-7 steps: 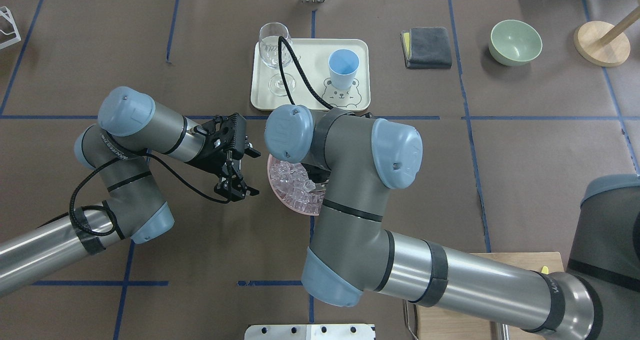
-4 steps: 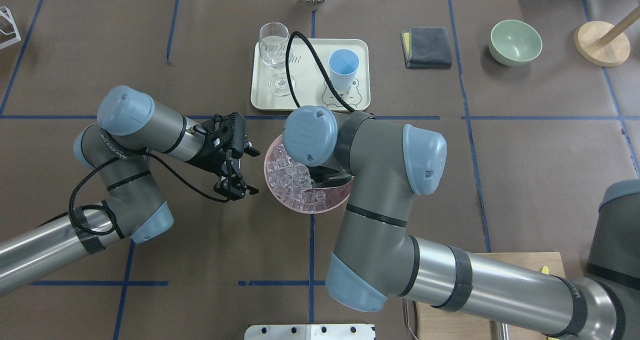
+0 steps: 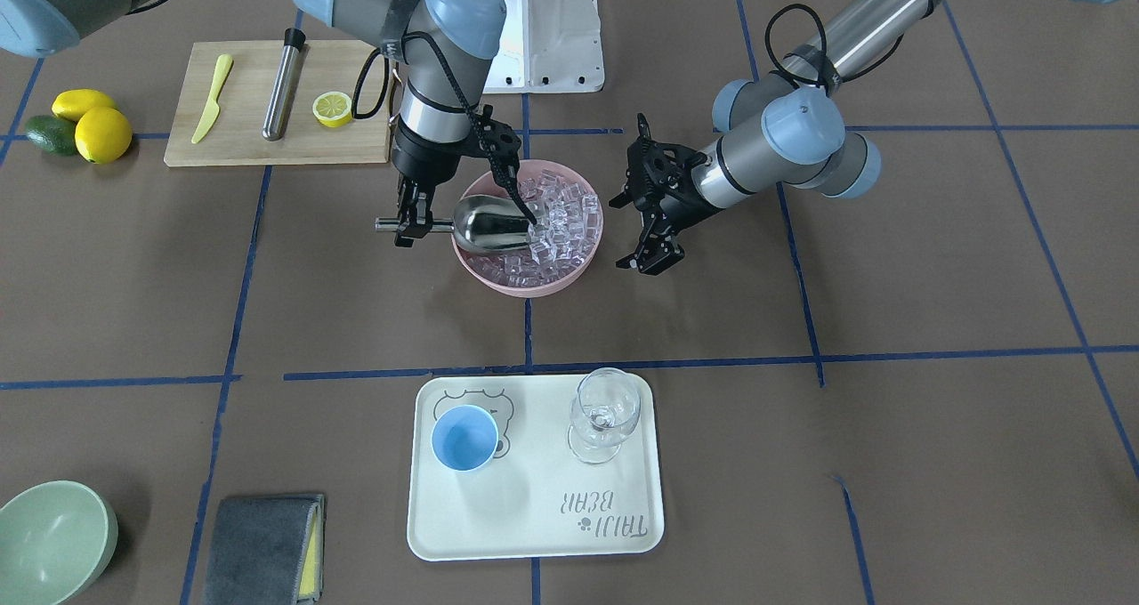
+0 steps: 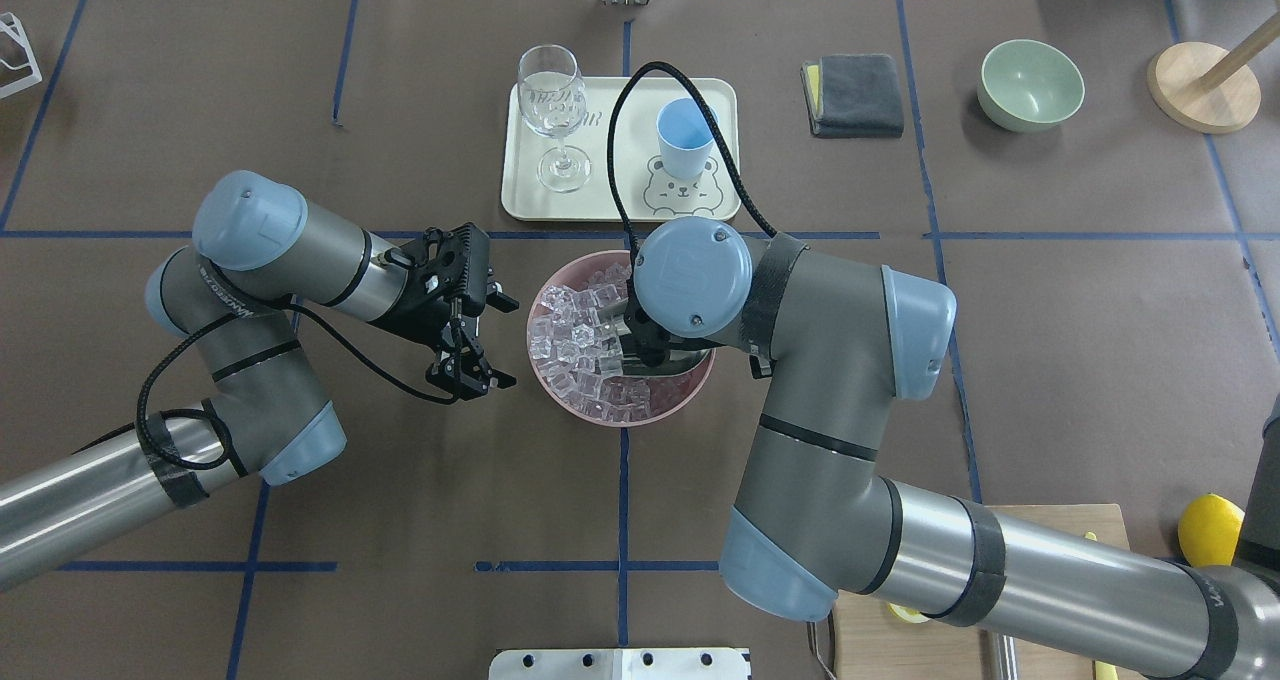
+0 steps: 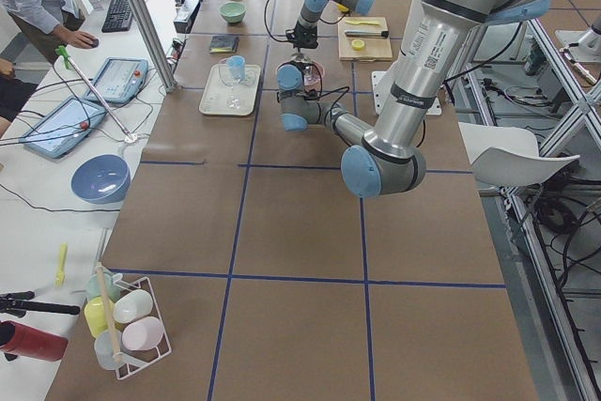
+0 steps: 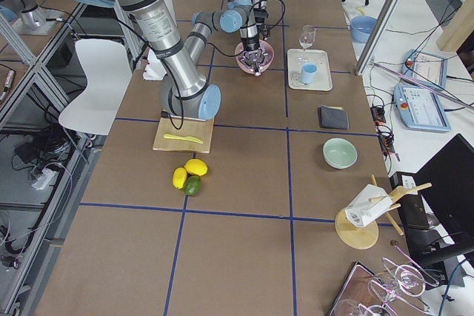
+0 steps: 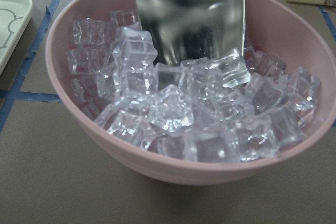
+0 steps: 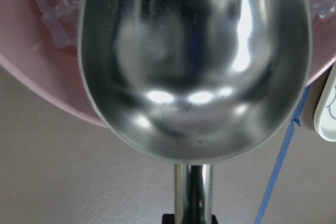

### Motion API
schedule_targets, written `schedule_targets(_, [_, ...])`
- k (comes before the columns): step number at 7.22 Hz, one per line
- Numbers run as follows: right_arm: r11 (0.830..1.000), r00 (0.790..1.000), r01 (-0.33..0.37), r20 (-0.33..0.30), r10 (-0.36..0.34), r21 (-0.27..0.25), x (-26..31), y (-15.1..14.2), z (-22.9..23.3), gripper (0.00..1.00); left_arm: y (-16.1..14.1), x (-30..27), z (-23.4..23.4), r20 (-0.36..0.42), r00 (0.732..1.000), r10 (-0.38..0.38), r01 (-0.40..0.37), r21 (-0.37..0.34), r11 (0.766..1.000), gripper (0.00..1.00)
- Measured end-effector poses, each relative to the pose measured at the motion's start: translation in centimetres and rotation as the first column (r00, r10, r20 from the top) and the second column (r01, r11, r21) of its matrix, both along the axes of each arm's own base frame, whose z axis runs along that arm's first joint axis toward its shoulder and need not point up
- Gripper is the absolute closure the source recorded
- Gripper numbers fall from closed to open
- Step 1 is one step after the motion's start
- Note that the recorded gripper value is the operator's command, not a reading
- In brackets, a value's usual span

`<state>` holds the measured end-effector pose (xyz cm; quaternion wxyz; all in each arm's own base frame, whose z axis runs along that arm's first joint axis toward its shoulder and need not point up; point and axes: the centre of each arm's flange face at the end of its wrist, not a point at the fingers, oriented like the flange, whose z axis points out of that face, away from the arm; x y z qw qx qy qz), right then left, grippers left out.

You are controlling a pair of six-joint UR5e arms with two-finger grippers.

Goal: Put ice in cup with scoop
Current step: 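Dig the scoop into the ice cubes with the right gripper, then lift the ice-filled scoop toward the tray while the left arm withdraws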

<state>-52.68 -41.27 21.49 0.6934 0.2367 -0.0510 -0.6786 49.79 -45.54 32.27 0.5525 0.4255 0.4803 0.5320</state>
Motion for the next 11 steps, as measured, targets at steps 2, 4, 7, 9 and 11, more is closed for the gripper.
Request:
schedule_targets(2, [1.000,0.996,-0.013,0.090,0.015,-0.013,-0.2,0.1,0.7,1.00,0.0,0.1,-0.4,-0.006,1.000,0.000,0.000,0.004,1.000,0.00])
schedule_targets(4, [1.000,0.991,-0.018,0.131,0.021,-0.020,-0.1,0.1,1.1,1.00,-0.1,0.2,-1.3,-0.019,1.000,0.000,0.000,0.010,1.000,0.00])
schedule_targets(7, [0.998,0.981,-0.031,0.191,0.040,-0.049,1.4,-0.5,0.5,1.00,-0.1,0.2,-1.4,-0.019,1.000,-0.001,0.001,0.011,1.000,0.00])
schedule_targets(9, [0.997,0.963,-0.031,0.264,0.049,-0.070,3.4,-1.1,1.7,1.00,-0.2,0.2,-1.3,-0.019,1.000,-0.001,0.001,0.011,1.000,0.00])
schedule_targets(11, [0.994,0.934,-0.038,0.349,0.070,-0.099,4.9,-1.7,2.1,1.00,-0.2,0.2,-1.2,-0.016,1.000,-0.002,0.002,0.009,1.000,0.00])
